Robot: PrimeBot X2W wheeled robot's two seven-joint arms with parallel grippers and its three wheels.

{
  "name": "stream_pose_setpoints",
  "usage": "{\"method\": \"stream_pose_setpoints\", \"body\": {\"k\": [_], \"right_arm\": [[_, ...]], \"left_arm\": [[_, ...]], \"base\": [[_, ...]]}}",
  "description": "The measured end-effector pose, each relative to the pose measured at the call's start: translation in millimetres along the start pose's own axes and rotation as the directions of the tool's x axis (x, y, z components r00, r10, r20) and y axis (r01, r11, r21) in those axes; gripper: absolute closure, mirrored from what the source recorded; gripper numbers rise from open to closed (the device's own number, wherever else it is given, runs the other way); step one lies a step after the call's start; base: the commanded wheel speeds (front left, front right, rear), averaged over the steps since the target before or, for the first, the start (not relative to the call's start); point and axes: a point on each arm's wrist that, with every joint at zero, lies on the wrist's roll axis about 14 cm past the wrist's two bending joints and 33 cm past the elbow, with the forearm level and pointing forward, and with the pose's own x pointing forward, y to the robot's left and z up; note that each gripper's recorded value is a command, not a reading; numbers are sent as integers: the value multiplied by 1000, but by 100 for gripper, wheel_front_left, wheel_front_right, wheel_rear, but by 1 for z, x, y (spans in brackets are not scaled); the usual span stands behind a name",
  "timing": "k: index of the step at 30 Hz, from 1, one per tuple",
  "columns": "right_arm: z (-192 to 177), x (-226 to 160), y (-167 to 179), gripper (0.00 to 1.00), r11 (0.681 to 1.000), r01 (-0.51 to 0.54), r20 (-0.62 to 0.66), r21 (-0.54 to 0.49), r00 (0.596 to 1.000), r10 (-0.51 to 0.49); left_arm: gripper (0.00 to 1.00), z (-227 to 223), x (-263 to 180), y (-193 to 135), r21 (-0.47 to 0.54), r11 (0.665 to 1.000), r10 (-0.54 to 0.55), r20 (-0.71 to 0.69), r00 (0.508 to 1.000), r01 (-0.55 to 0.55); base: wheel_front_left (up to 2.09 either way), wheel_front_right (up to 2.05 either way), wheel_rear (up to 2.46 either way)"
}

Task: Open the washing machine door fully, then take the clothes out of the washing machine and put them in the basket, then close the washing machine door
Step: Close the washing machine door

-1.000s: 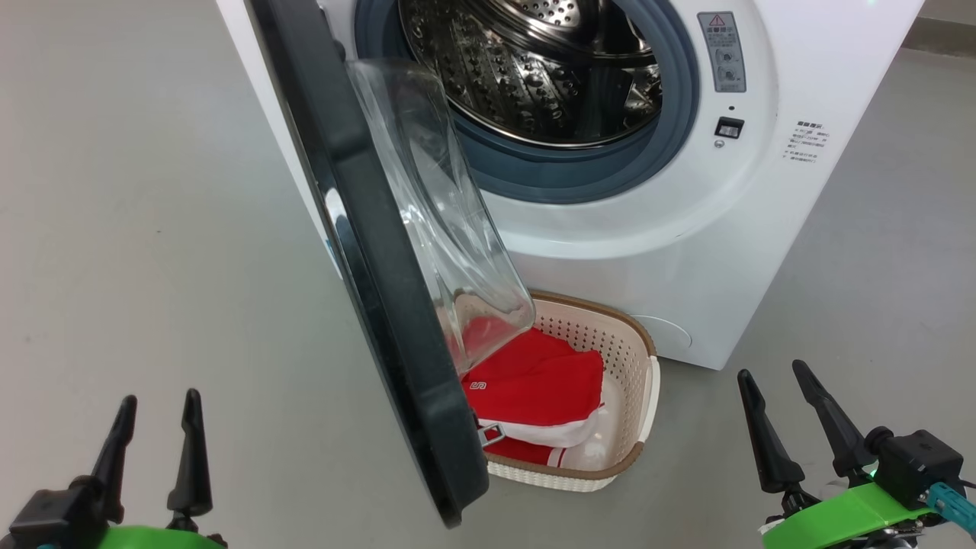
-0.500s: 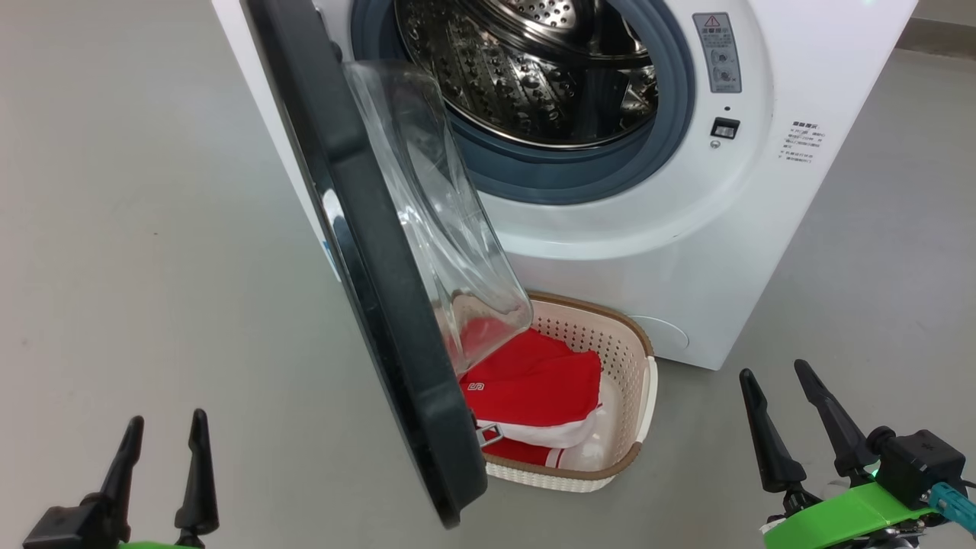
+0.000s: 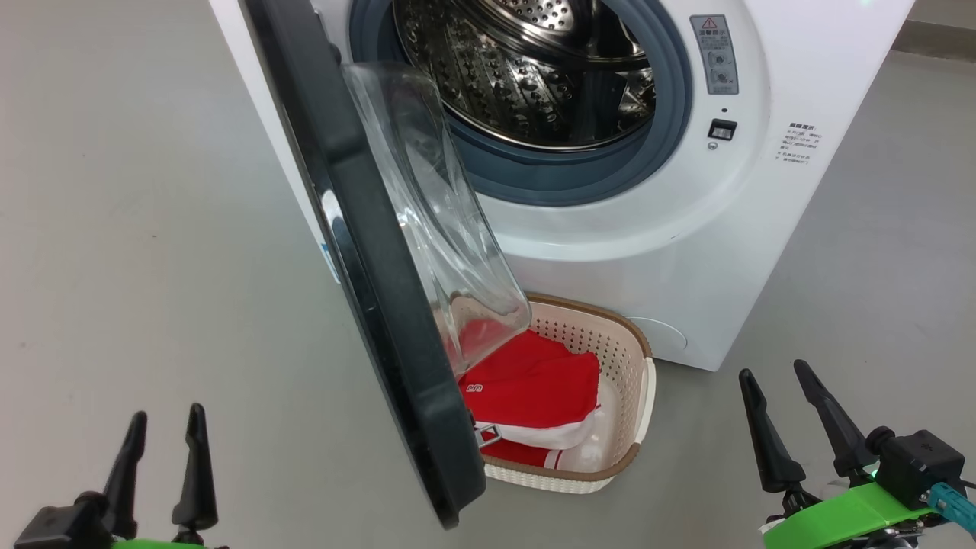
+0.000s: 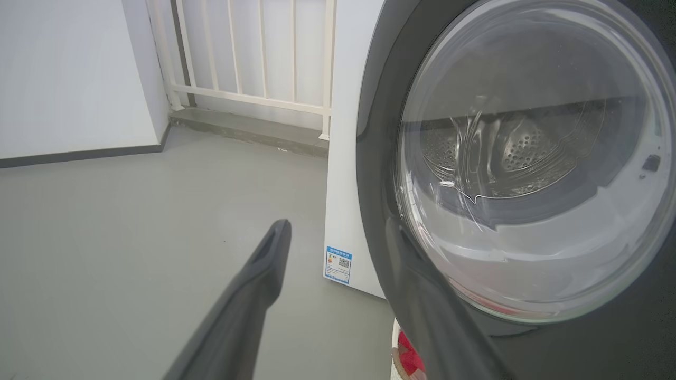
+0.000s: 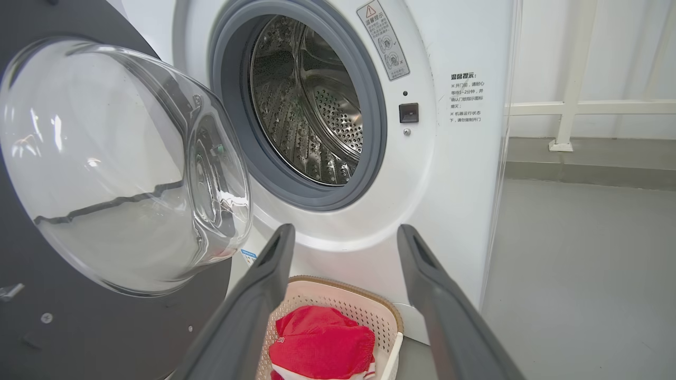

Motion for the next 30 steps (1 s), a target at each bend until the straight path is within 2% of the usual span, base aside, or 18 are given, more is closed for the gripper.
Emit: {"method": "stream_pose_setpoints", "body": {"k": [1,2,4,12,21,30], "right_arm": [[0,0,0,0,1000,0,0,0,1000,0],[0,0,0,0,1000,0,0,0,1000,0],[1,-1,0,0,1000,1,1,-1,1000,-1],[1,-2,-2,0,1000,7,3,-1,1000,-7],[1,-5,-6,0,1000,21,2,1,1000,-21],[-4,-7,-14,0,999,45,-9,8,999,-44]], "left_arm": [[47,1,0,-1,-10,1000,-3,4,1000,3],[60,2,1,-3,-27,1000,-5,10,1000,5],[100,6,2,-7,-78,997,-11,23,1000,12],[100,16,6,-25,-209,974,-77,53,996,87],[100,17,6,-62,-358,905,-234,37,972,231],[100,9,6,-95,-373,860,-380,-13,925,348]], "base": [[0,0,0],[0,0,0],[0,0,0],[0,0,0],[0,0,0],[0,0,0]]}}
